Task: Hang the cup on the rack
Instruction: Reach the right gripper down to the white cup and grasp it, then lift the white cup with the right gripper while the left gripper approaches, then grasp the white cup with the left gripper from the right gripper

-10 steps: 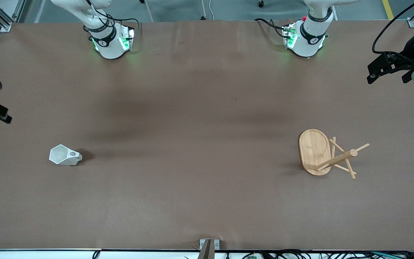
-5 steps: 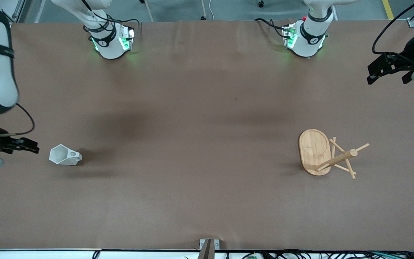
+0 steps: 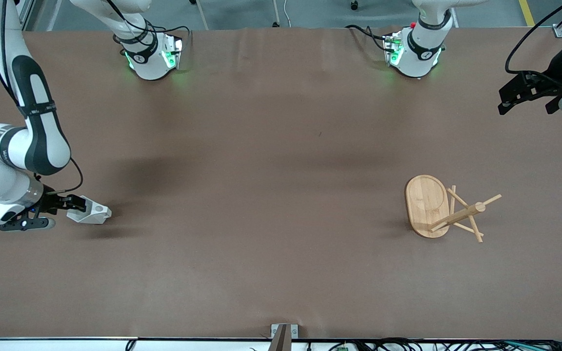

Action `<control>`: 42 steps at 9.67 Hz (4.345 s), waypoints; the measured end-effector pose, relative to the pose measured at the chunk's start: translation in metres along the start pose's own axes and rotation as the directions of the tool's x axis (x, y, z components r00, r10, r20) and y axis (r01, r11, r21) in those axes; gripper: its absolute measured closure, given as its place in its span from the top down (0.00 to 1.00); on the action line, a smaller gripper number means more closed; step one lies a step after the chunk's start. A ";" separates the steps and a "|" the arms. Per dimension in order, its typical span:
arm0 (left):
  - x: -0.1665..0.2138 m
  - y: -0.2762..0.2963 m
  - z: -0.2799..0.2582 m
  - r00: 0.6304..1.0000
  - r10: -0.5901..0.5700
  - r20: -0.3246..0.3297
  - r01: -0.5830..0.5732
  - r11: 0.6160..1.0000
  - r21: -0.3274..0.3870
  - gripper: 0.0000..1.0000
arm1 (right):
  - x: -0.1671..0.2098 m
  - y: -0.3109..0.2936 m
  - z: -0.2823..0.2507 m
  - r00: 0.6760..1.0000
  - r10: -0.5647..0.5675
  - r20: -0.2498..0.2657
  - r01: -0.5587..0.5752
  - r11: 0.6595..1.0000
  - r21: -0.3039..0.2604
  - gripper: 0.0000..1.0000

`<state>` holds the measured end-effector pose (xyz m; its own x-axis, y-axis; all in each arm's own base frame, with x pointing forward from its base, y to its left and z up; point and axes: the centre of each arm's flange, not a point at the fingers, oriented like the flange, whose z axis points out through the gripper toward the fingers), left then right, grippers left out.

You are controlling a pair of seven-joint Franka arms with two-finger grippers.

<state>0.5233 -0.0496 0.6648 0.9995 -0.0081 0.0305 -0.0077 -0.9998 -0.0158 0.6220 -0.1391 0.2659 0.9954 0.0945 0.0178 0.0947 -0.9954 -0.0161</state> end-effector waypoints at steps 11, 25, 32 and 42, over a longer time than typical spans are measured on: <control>0.000 0.001 0.000 1.000 0.003 0.001 -0.003 1.000 0.000 1.00 | -0.003 0.013 0.027 0.999 -0.025 -0.041 0.026 0.999 0.032 0.04; -0.022 0.128 0.014 0.968 0.244 0.061 -0.239 0.968 -0.081 1.00 | 0.036 -0.221 -0.191 0.986 -0.121 -0.112 0.158 0.881 0.446 0.04; -0.105 0.349 0.016 0.690 0.705 -0.165 -0.724 0.669 -0.167 1.00 | 0.021 -0.381 -0.189 0.985 -0.149 -0.087 0.162 0.629 0.760 0.04; -0.103 0.421 0.065 0.409 0.844 -0.347 -0.912 0.386 -0.135 0.97 | -0.028 -0.476 -0.180 0.922 -0.310 0.231 -0.101 0.382 0.919 0.04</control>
<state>0.4189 -0.4691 0.5897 0.3914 -0.8525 0.3463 -0.9191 -0.3809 0.1011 0.5466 0.3290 0.4533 0.8924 0.3998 -0.2092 -0.0497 -0.3738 -0.9262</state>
